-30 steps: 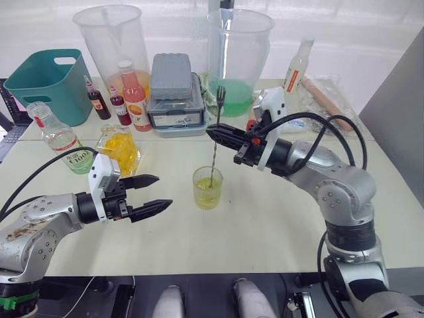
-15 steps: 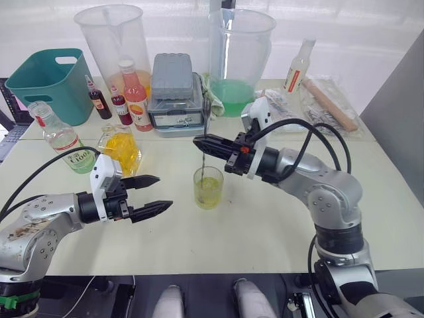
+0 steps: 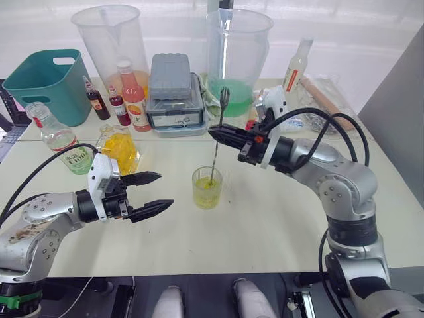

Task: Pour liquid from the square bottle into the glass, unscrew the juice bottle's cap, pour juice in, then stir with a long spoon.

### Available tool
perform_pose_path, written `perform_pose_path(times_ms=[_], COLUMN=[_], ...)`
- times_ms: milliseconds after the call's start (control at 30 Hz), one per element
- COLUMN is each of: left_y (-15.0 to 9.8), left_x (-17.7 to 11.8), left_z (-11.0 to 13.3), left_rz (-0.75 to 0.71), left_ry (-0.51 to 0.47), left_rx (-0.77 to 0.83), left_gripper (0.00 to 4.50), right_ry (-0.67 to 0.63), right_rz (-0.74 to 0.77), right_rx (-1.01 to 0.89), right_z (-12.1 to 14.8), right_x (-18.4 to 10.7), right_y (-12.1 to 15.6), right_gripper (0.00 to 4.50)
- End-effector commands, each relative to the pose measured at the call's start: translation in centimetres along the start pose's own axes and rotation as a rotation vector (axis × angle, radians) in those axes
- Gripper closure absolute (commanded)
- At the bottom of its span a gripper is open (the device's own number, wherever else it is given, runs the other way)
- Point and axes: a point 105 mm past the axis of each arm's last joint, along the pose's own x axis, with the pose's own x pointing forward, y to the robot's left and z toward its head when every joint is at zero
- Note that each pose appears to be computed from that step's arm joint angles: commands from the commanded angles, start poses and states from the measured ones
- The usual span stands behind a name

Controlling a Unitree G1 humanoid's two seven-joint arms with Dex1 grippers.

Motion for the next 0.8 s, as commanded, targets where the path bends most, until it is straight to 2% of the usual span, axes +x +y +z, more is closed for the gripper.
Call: perform_pose_path(times_ms=[33,167,267,467,567,800], left_y=[-0.2,-0.2,-0.1,0.0,0.0,-0.2], left_x=[-0.2,-0.1,-0.2,-0.3,-0.2,0.0], left_z=[0.9,0.7,0.7,0.4,0.4,0.3], left_rz=[-0.001,-0.003,-0.003,-0.003,-0.003,-0.007], left_ry=[-0.011,-0.004,0.0,0.017,0.016,0.016], left_rx=[0.06,0.065,0.065,0.066,0.065,0.063], left_gripper=[0.04,0.04,0.04,0.04,0.04,0.04], right_ry=[-0.068,-0.066,-0.003,0.103,0.07,-0.006], right_rz=[0.033,0.094,0.164,0.099,0.069,0.085], right_rx=[-0.009,0.043,0.035,-0.033,-0.058,-0.06], right_z=[1.2,1.0,0.3,0.0,0.8,1.3], right_x=[0.9,1.4,0.6,-1.3,-1.1,0.7], right_y=[1.0,2.5,3.6,1.2,0.3,0.7], right_gripper=[4.5,4.5,4.5,4.5,4.5,4.5])
